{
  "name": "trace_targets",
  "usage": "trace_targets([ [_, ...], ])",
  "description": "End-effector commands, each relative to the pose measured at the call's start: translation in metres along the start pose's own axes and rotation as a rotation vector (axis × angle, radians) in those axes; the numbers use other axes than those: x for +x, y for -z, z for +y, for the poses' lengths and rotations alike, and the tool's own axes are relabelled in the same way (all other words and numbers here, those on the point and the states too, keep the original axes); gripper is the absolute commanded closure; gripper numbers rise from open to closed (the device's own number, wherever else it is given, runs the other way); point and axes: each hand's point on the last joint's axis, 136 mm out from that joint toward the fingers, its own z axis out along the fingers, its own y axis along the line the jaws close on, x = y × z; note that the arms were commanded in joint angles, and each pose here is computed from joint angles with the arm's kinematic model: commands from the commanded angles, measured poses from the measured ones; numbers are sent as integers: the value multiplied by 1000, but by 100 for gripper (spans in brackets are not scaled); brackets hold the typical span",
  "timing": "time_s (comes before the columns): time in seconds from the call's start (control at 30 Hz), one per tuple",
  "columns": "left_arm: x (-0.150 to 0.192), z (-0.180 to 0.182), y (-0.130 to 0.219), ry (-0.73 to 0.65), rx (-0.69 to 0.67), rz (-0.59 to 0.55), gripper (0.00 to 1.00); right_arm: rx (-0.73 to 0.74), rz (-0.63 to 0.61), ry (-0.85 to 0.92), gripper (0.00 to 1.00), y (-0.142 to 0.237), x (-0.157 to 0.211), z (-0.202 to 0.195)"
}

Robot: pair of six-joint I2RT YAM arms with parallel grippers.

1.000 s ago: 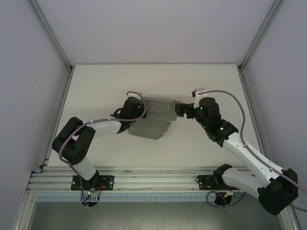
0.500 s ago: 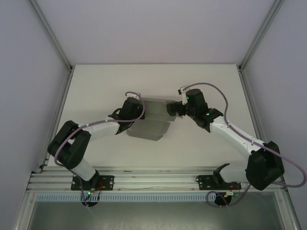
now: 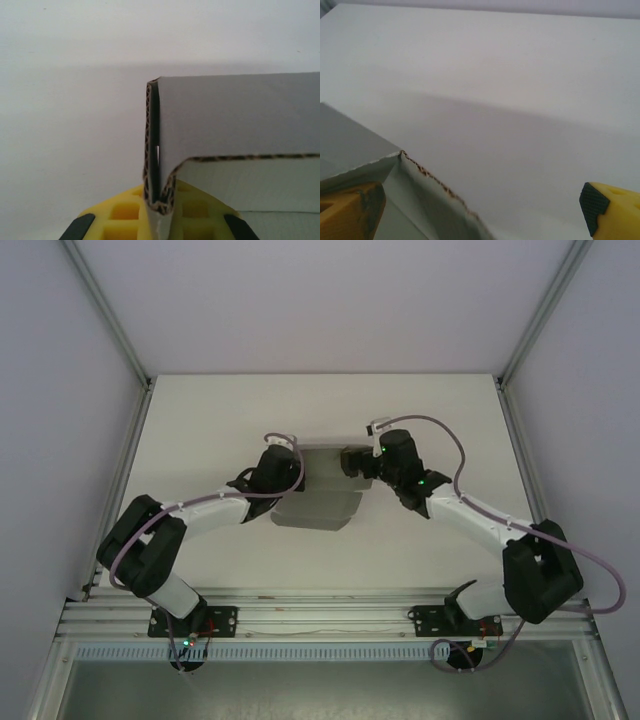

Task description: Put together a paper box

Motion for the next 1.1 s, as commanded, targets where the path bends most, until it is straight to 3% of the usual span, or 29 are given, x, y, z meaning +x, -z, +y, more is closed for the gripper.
trace_targets([
  [0.0, -19, -15, 17, -10, 23, -50, 100, 135, -145, -95, 0, -1, -28, -14],
  [0.23, -29, -4, 26, 13, -54, -76, 100, 175, -193, -118, 0, 13, -28, -21],
  [0.43, -38, 5, 32, 32, -98, -114, 100, 100, -85, -43, 0, 48, 0, -16],
  [0.7, -47, 4, 38, 33, -89, -143, 100, 194, 80, -122, 0, 91, 53, -48],
  [0.87, -47, 4, 38, 28, -89, -135, 100, 234, 113, -224, 0, 87, 73, -66],
  [1.07, -42, 4, 36, 30, -87, -118, 100, 175, 105, -291, 0, 69, 80, -63],
])
